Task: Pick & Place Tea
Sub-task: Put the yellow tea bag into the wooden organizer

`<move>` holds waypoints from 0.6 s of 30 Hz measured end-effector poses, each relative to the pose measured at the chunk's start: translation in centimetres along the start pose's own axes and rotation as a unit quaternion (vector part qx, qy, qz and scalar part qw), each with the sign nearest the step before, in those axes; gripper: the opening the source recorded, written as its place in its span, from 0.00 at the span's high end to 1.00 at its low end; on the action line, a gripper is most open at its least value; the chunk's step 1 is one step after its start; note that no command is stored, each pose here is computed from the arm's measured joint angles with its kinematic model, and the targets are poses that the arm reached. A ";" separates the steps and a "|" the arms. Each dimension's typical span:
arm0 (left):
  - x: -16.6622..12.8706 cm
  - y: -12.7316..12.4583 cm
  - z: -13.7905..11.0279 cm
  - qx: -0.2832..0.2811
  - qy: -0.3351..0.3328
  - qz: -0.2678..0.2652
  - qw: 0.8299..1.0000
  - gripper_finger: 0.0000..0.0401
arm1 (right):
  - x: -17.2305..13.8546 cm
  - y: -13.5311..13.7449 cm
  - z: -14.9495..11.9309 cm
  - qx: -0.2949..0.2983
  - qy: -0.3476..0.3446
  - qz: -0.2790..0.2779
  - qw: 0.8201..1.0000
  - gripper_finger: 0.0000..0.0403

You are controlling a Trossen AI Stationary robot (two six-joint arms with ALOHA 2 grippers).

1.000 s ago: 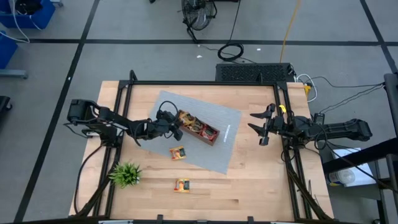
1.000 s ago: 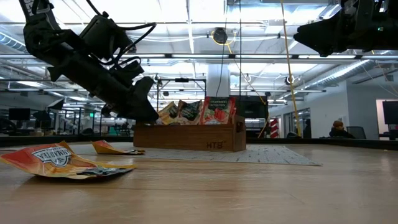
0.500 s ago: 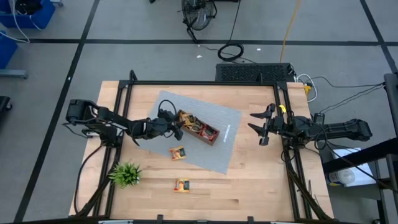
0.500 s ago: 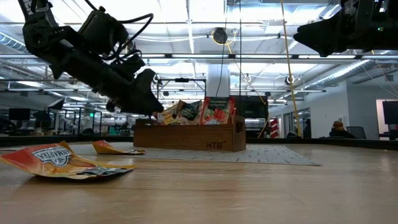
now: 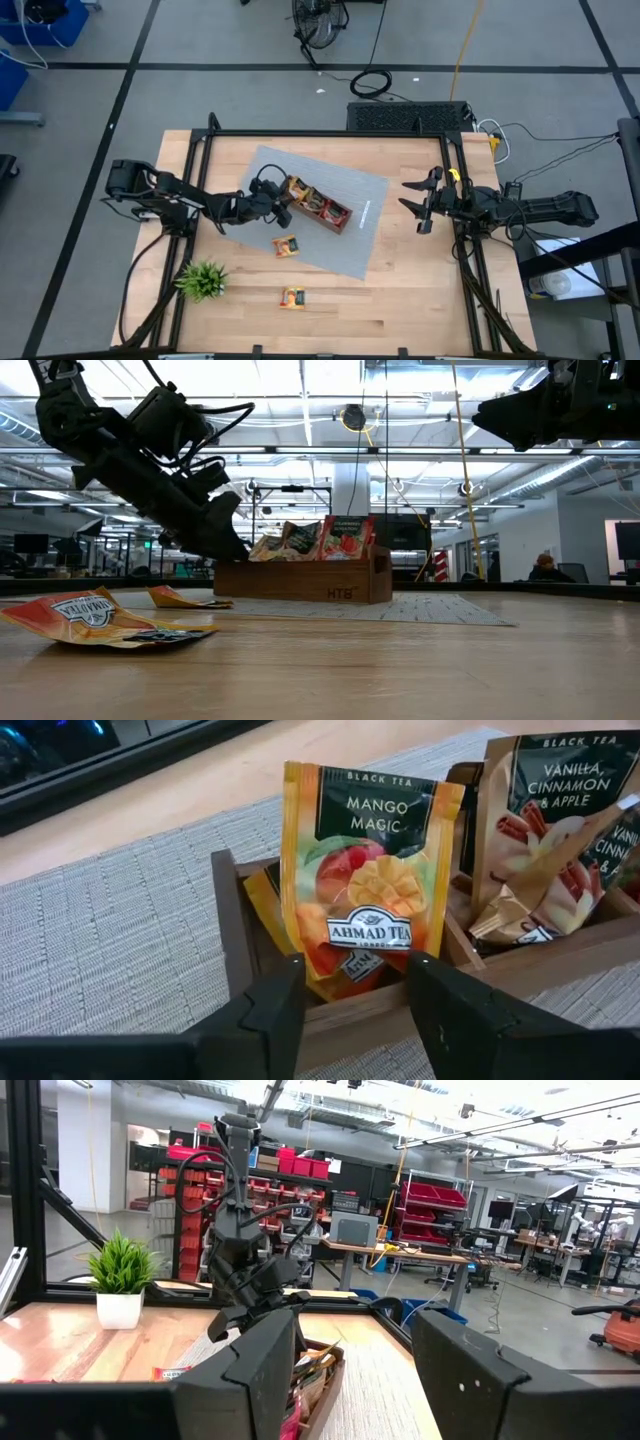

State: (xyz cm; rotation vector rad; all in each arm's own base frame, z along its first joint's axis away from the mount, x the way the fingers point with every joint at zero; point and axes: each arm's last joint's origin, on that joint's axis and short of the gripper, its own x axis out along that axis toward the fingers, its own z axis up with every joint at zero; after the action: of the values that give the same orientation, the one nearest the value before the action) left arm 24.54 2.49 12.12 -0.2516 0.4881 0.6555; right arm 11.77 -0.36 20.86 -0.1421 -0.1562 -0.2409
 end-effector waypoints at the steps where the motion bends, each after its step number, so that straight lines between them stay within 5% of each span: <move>1: 0.0 0.0 0.0 0.000 0.000 0.000 1.000 0.56 | 0.0 0.0 0.0 0.000 0.000 0.000 1.000 0.54; 18: -0.1 -0.3 -0.1 0.038 0.003 -0.008 0.999 0.55 | 0.0 0.0 0.0 0.000 0.000 0.000 1.000 0.54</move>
State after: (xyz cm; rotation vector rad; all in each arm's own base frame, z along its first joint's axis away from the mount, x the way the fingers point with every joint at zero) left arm 24.55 2.17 12.08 -0.1854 0.5163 0.6187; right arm 11.76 -0.36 20.86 -0.1421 -0.1563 -0.2406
